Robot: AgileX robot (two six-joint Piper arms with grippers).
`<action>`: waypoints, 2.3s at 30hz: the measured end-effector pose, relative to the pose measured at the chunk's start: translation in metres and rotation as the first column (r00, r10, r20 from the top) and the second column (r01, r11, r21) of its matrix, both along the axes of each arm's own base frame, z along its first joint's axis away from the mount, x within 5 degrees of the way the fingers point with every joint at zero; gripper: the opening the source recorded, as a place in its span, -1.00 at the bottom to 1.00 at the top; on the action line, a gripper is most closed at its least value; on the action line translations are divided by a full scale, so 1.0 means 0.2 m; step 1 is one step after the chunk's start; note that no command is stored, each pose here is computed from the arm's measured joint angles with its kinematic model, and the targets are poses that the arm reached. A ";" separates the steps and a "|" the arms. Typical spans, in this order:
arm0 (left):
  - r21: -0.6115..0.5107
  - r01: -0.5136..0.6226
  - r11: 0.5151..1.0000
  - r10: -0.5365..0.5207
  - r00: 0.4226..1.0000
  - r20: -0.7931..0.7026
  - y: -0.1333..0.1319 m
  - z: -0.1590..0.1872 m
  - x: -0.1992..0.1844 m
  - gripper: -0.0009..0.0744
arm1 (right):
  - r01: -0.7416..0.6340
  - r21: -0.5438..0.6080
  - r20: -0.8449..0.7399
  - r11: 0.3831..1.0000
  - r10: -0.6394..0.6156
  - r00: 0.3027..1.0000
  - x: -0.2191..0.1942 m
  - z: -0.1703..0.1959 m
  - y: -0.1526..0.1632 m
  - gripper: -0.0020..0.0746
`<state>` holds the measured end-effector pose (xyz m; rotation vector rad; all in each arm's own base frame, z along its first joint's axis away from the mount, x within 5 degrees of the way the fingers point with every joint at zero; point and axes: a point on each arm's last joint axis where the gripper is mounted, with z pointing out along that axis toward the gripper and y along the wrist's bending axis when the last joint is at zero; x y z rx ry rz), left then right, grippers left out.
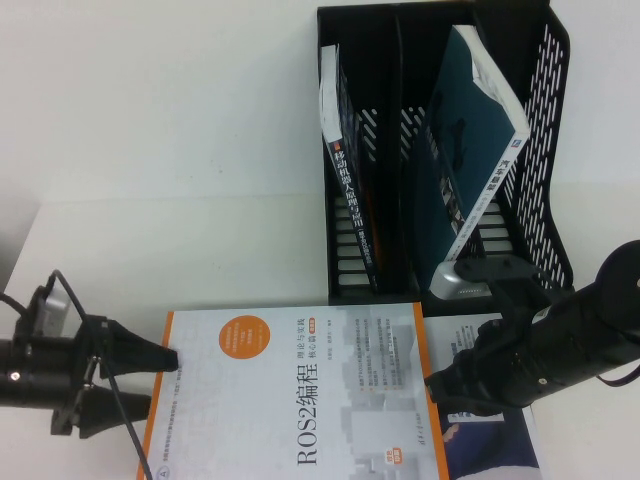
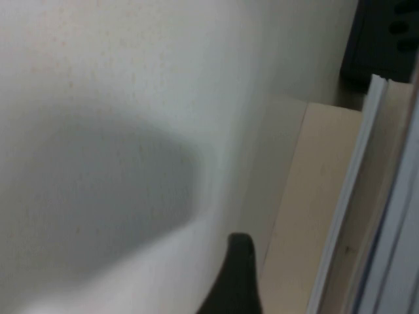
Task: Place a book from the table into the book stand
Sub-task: Pick up the book with your left arm
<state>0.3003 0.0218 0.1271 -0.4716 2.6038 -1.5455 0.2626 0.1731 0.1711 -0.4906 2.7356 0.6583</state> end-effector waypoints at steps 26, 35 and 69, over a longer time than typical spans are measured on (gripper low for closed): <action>-0.032 0.053 0.998 -0.053 0.999 0.003 -0.19 -0.02 0.02 0.36 | 0.044 0.129 -0.043 0.991 -0.039 0.998 0.02 -0.04 0.06 -0.95; -0.037 0.088 0.995 -0.087 0.996 0.021 -0.22 -0.02 0.01 -0.21 | 0.011 0.149 -0.014 0.989 -0.009 1.000 0.02 -0.04 0.07 -0.95; 0.138 0.031 0.990 -0.086 0.904 0.419 -0.25 0.84 -0.24 -0.70 | 0.034 -0.119 0.213 0.992 -0.008 0.977 -0.05 0.33 -0.23 -0.95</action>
